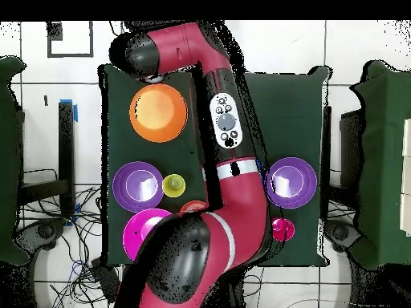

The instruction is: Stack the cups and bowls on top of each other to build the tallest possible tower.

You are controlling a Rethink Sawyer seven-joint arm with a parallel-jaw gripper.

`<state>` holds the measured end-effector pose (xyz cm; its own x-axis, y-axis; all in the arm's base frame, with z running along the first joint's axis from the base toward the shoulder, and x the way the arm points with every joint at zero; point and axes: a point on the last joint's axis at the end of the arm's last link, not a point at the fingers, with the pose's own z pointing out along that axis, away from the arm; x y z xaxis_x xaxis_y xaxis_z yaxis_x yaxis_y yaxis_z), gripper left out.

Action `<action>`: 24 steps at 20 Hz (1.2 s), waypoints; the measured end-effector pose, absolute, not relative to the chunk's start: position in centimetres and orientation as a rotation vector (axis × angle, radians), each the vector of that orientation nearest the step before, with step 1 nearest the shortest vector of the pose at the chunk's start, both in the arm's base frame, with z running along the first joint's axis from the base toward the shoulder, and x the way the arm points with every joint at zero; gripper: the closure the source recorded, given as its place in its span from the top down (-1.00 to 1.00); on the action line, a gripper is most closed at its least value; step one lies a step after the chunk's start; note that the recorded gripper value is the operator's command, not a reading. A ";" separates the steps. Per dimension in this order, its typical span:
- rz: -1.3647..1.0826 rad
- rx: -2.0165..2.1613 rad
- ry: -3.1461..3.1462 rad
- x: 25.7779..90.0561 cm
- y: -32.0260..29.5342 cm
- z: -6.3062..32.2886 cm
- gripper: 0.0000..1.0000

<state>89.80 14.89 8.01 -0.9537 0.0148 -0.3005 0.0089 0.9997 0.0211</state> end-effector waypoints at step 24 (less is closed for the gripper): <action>-0.004 0.259 2.884 82.9 21.0 -1.5 1.00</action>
